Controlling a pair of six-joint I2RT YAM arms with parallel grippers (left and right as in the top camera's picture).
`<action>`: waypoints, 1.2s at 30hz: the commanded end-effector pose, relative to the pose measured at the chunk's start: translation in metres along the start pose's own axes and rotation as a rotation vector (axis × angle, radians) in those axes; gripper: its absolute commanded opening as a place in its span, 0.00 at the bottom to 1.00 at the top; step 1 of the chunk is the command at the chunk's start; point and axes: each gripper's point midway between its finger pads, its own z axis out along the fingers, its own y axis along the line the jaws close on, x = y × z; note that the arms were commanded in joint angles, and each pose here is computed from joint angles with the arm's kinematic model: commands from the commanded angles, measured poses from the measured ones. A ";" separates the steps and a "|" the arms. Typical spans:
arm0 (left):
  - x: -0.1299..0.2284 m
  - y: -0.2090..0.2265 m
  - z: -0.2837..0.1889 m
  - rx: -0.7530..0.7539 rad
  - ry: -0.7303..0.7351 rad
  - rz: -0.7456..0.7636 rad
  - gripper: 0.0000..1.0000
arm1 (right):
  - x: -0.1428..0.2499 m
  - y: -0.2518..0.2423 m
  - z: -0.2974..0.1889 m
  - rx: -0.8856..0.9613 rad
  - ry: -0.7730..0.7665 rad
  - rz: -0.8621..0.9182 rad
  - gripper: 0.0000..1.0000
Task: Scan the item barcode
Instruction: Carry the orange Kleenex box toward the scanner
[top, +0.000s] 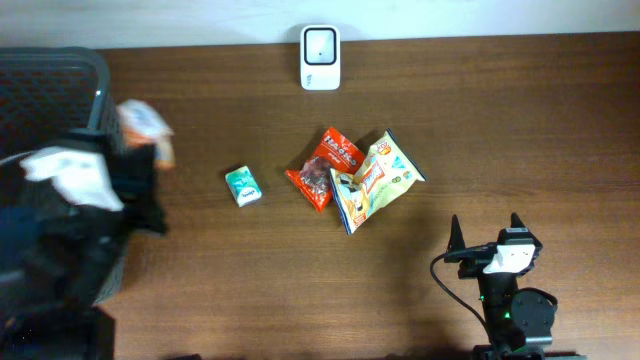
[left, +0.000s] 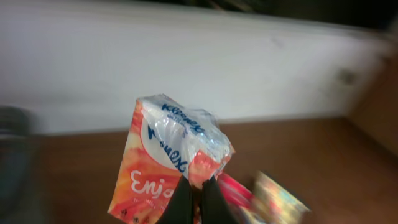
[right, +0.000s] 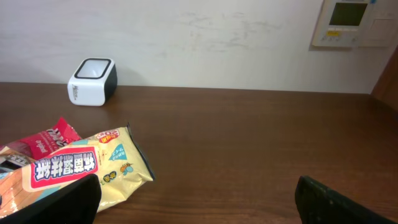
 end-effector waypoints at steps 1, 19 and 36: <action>0.037 -0.024 0.038 0.101 0.169 -0.005 0.00 | 0.003 -0.003 0.000 0.015 0.005 -0.001 0.99; 0.294 -0.009 0.198 -0.212 0.944 0.210 0.00 | 0.004 -0.003 0.000 0.015 0.005 -0.001 0.99; 0.240 -0.031 0.211 -0.152 0.909 0.149 0.87 | 0.004 -0.003 0.000 0.015 0.005 -0.001 0.99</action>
